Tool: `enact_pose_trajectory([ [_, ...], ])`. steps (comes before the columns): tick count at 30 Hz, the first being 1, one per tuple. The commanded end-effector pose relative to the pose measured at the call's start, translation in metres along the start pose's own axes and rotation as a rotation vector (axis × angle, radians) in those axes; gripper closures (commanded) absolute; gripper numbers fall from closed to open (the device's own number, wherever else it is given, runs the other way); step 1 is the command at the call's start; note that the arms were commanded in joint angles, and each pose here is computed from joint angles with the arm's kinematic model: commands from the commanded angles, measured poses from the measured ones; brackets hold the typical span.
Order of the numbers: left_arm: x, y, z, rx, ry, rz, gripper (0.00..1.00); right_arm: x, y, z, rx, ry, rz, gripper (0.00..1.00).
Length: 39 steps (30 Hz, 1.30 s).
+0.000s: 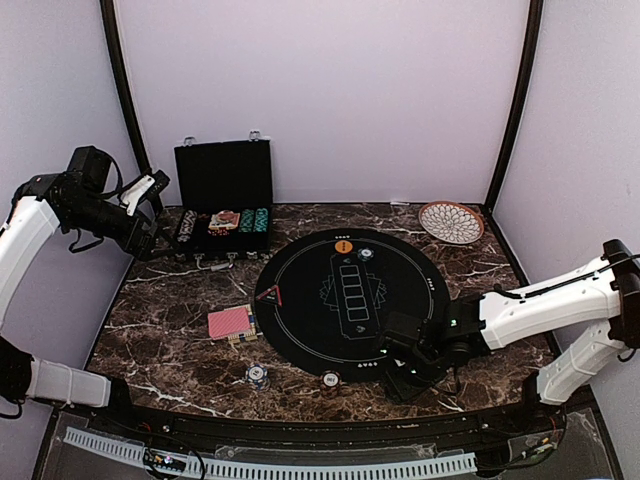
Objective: Distribute texas hold em gaming equipment
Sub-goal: Pick up the pile of poker chips from the pile of poker chips.
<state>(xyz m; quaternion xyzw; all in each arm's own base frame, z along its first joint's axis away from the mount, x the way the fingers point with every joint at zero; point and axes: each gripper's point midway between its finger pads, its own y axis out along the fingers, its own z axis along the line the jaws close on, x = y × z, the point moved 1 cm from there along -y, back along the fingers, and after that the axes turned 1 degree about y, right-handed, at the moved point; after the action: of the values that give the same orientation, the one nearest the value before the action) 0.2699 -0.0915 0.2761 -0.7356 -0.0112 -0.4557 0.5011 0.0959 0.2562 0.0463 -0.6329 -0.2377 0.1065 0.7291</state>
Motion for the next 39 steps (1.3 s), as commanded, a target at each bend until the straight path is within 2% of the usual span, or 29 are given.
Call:
enact_pose_trajectory([
  [1,0.0038,-0.0067,-0.0041,0.004,0.016,-0.017,0.01,0.0007,-0.0006,0.0002,0.000,-0.002,-0.014,0.49],
  [5,0.0044,-0.0073,-0.0039,0.006,0.017,-0.019,0.01,0.0024,-0.0034,0.0009,0.002,-0.002,-0.019,0.56],
  [8,0.0048,-0.0071,-0.0039,0.007,0.018,-0.020,0.01,0.0024,-0.0042,-0.0002,-0.003,-0.001,-0.021,0.58],
  [10,0.0049,-0.0073,-0.0038,0.008,0.018,-0.021,0.01,0.0011,-0.0030,-0.0007,-0.004,-0.002,-0.016,0.56],
  [12,0.0050,-0.0076,-0.0037,0.008,0.018,-0.022,0.01,0.0001,-0.0017,-0.0001,0.000,-0.003,-0.011,0.49],
  [16,0.0042,-0.0081,-0.0036,0.012,0.019,-0.020,0.01,0.0003,-0.0011,0.0010,0.004,-0.005,-0.009,0.49],
  [22,0.0036,-0.0081,-0.0034,0.016,0.023,-0.018,0.01,0.0024,-0.0043,0.0010,0.000,-0.006,-0.016,0.63],
  [28,0.0045,-0.0081,-0.0027,0.017,0.021,-0.021,0.01,0.0017,-0.0044,0.0006,-0.003,-0.007,-0.011,0.71],
  [31,0.0049,-0.0086,-0.0028,0.018,0.022,-0.022,0.01,0.0015,-0.0041,-0.0001,-0.008,-0.013,-0.009,0.71],
  [34,0.0046,-0.0083,-0.0029,0.017,0.021,-0.022,0.01,0.0000,-0.0003,-0.0004,-0.015,-0.027,0.005,0.61],
  [39,0.0038,-0.0097,-0.0035,0.022,0.025,-0.022,0.01,0.0011,0.0018,0.0011,-0.019,-0.036,0.008,0.58],
])
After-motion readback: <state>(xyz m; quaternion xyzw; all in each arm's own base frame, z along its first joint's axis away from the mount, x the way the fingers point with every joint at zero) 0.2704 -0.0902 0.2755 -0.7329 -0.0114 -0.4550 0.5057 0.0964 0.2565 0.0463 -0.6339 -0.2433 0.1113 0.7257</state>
